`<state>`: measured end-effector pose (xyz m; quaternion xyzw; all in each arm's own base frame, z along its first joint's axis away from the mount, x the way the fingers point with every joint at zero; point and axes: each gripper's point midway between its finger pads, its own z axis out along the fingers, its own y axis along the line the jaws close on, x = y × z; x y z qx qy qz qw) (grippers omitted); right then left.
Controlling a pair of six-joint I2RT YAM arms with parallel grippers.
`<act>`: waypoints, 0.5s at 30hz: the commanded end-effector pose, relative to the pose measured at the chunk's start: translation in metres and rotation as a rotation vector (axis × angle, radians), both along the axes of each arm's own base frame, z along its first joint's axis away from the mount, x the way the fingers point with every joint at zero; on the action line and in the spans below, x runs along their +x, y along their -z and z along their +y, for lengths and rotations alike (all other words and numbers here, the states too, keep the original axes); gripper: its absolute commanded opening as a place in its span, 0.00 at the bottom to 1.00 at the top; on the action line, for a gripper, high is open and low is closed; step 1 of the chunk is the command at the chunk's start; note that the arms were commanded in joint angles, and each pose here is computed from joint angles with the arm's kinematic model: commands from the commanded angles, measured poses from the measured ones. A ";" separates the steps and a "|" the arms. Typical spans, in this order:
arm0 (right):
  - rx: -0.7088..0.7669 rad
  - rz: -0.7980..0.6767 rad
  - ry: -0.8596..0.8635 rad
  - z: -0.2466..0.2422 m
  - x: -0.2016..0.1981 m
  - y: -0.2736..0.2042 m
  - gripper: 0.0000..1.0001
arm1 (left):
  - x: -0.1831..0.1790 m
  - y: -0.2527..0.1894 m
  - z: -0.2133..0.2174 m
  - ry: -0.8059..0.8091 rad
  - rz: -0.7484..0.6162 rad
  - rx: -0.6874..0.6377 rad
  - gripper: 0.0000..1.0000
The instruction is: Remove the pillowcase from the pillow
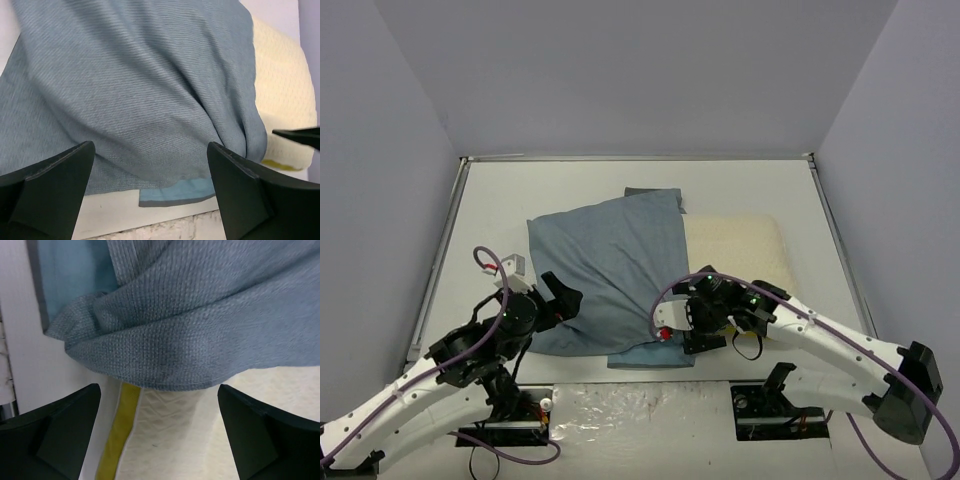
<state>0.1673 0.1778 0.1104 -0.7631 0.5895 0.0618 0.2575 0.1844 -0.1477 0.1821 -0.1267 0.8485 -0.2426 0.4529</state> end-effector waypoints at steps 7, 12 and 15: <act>-0.073 -0.355 0.402 -0.048 0.052 -0.011 1.00 | 0.001 0.025 0.016 -0.295 0.156 -0.162 0.94; -0.081 -0.320 0.399 -0.054 0.045 -0.002 1.00 | 0.004 0.032 0.007 -0.298 0.173 -0.192 0.94; -0.090 -0.172 0.325 -0.044 0.027 0.028 1.00 | 0.003 0.036 0.007 -0.298 0.179 -0.188 0.94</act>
